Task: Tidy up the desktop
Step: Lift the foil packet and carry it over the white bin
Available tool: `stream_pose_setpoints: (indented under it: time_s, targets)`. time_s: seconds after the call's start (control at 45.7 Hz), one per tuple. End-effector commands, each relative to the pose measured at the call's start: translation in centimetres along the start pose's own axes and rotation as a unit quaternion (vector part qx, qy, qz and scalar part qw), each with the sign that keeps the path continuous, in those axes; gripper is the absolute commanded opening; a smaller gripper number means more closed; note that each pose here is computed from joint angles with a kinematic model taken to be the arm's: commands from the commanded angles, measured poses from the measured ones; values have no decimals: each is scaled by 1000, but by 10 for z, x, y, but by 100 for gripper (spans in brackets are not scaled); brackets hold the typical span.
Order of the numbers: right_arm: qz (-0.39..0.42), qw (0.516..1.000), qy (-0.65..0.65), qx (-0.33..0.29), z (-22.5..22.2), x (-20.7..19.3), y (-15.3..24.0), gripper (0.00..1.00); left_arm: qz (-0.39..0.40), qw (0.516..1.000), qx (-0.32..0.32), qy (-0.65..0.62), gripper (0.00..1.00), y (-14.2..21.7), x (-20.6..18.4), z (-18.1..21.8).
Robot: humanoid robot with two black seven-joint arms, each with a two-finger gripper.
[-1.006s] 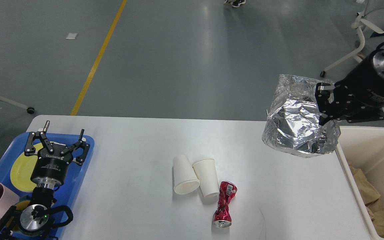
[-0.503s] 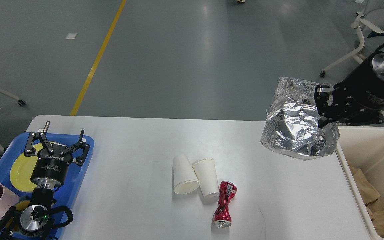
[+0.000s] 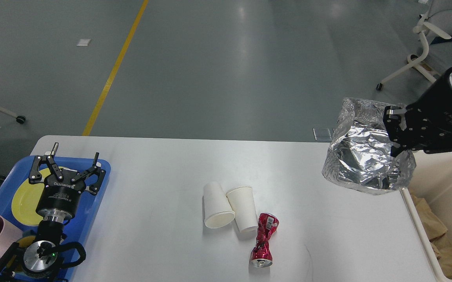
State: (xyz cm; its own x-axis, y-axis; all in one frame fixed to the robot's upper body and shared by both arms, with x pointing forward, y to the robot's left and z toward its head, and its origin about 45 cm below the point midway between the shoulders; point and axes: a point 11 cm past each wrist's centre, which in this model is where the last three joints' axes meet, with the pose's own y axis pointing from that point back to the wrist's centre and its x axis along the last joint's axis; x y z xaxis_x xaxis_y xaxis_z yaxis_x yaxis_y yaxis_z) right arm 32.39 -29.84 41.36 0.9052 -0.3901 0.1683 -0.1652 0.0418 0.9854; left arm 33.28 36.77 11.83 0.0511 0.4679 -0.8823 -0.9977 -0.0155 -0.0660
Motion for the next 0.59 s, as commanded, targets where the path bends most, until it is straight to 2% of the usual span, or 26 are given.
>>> stream_pose_setpoints:
  time_s: [0.0,0.131,0.438,0.569]
  targets:
    - [4,1000,-6,-13,9,3,-4,0,0,1000,0,0,96,0,0,0]
    - [5,998,-49,-33,45,9,-24,0,0,1000,0,0,96,0,0,0]
    - [55,976,-158,-138,191,31,-116,0,0,1000,0,-1,96,0,0,0]
    - [90,965,-179,-170,231,45,-150,0,0,1000,0,0,96,0,0,0]
